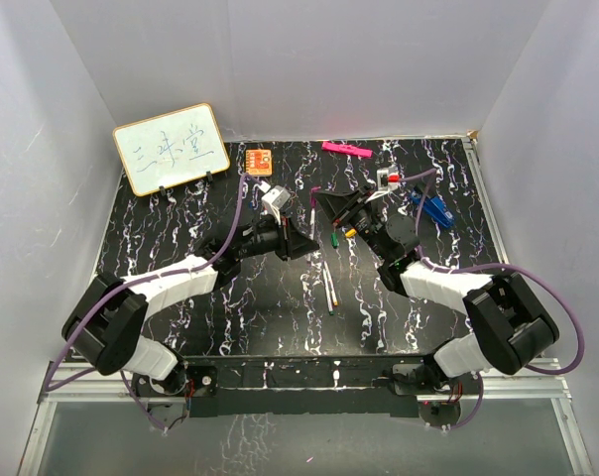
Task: Insert the pens into the pen caps
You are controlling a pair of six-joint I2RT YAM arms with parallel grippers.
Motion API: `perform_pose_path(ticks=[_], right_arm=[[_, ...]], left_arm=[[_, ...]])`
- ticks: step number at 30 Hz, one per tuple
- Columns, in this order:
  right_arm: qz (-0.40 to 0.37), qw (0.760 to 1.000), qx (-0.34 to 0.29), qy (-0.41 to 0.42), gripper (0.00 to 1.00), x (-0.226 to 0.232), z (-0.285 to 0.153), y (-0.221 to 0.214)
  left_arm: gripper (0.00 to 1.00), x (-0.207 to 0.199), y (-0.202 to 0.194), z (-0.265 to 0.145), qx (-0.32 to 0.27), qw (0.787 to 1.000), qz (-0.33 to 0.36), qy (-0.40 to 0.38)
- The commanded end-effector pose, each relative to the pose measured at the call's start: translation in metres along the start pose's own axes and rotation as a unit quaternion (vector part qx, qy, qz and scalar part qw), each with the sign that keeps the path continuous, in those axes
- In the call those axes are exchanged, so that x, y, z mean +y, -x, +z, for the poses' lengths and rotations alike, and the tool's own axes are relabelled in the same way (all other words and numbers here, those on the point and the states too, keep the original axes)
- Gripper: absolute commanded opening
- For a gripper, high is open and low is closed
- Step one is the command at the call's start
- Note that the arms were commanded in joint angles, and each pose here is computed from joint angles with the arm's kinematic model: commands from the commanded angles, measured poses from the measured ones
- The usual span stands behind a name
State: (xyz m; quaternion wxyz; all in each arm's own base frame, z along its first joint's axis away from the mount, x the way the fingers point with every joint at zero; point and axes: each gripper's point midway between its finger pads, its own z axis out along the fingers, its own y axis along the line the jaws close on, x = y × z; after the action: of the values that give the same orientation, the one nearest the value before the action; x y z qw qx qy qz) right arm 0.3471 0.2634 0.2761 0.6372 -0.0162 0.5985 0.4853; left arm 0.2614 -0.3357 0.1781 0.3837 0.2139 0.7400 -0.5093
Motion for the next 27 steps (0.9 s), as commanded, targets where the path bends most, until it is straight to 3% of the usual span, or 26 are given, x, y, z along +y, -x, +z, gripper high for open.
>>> perform_pose_path(ticks=[1, 27], right_arm=[[-0.004, 0.999, -0.029, 0.014, 0.00, 0.009, 0.002, 0.013], [0.023, 0.999, -0.036, 0.021, 0.00, 0.015, 0.001, 0.016]], left_arm=[[0.00, -0.014, 0.019, -0.006, -0.035, 0.999, 0.035, -0.016], [0.00, -0.004, 0.004, -0.002, -0.014, 1.000, 0.023, -0.005]])
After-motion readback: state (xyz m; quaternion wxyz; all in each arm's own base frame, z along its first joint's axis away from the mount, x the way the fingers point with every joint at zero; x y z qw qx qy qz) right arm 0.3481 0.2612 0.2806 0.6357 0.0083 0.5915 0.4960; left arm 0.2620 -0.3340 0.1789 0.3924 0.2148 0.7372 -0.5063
